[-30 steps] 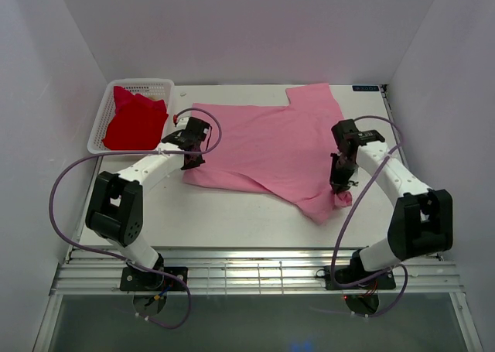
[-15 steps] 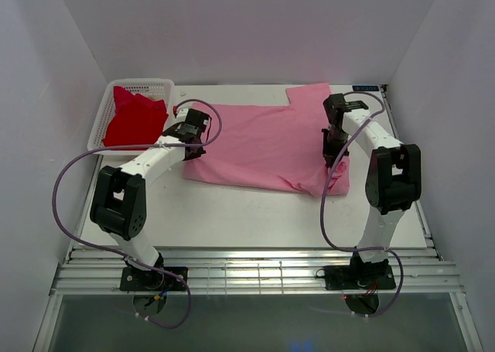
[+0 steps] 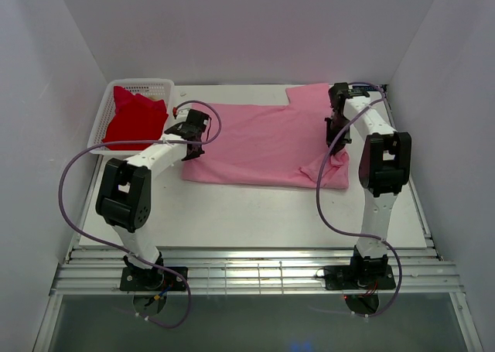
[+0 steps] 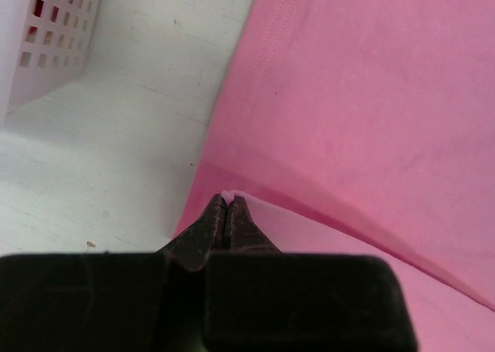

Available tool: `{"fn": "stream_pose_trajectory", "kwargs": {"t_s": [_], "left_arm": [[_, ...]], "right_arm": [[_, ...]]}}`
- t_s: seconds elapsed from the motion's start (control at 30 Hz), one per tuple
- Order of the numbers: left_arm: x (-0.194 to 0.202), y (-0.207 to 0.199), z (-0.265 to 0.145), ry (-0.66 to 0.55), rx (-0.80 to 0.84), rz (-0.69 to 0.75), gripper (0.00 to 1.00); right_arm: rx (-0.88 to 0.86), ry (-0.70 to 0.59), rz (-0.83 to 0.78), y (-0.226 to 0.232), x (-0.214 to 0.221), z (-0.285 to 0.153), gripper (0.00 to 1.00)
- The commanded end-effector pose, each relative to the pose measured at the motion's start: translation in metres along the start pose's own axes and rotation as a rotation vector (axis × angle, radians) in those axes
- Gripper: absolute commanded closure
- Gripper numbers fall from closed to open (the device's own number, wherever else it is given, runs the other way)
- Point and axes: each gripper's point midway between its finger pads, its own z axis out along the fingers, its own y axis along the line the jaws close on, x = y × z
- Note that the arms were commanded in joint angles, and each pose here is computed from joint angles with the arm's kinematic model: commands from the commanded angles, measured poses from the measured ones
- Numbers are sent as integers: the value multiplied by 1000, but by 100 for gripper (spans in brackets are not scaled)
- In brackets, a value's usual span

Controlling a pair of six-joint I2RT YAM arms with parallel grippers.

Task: Fold and stack the t-shirts
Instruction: Fold the flattened tshirt in 1/3 of the way

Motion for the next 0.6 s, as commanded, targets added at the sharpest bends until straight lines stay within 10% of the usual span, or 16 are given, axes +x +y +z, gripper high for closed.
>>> {"fn": "stream_pose_trajectory", "kwargs": {"t_s": [0.0, 0.57], "left_arm": [[-35, 7, -9, -95, -18, -59, 100], [-47, 13, -14, -154, -23, -100, 100]], "right_arm": [[-15, -26, -14, -1, -15, -13, 92], [-7, -38, 12, -21, -27, -18, 92]]}}
